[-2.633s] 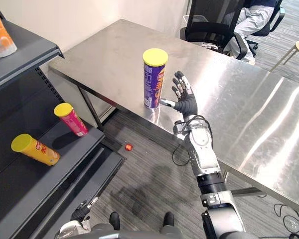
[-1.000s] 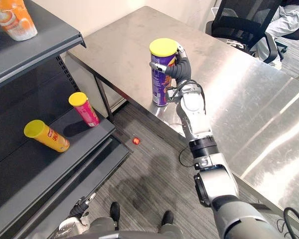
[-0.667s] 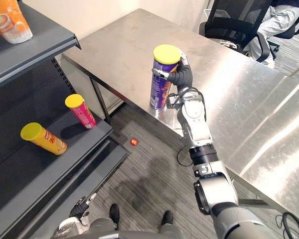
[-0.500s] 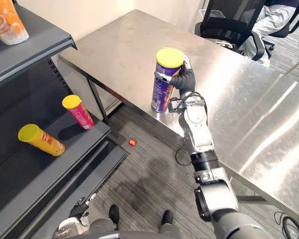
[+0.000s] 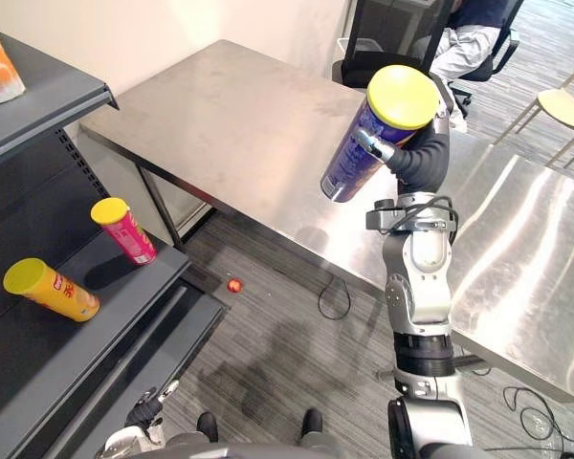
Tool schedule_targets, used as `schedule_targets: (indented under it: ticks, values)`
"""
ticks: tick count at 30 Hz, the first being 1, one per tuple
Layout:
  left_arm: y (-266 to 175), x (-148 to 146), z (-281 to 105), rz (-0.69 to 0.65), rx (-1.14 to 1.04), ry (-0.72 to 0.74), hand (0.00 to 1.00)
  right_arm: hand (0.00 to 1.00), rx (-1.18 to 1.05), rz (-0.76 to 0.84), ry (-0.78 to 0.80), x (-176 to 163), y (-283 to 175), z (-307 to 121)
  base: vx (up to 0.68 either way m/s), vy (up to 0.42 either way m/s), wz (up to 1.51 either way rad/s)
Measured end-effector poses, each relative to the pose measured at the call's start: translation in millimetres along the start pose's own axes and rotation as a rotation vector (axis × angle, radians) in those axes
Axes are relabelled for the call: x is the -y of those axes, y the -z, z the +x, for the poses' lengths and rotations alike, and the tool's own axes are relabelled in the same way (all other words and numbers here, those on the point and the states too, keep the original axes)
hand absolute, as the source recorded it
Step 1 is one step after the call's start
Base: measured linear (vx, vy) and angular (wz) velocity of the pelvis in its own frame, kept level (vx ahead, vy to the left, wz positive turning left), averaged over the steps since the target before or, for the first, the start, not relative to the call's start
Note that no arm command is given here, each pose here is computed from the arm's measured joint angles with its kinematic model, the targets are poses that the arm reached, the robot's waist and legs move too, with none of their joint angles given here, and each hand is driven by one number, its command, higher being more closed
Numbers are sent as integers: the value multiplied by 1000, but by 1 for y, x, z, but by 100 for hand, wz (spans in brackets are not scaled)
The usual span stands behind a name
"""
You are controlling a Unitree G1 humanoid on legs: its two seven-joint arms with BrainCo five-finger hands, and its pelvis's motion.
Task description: Put the gum and the chips on the shelf.
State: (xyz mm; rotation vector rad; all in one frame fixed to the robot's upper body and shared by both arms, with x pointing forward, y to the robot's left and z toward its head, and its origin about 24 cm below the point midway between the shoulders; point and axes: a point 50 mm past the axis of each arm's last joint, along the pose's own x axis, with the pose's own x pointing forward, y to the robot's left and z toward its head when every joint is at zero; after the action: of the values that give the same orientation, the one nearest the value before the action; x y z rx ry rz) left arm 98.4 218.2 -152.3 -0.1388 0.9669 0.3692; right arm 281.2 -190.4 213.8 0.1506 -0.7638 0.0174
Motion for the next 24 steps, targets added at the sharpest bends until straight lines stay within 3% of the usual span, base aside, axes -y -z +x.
schedule_targets:
  ticks: [17,24]
  values:
    - [11,-1,-3,8,-35,-4,0,100,19,-46,42,17,-13,-20,-22,-15,-11]
    - [10,-3,-2,-59,-40,-17,0,100,-32,44,-45,-8,-1,-23,-95,-25,16]
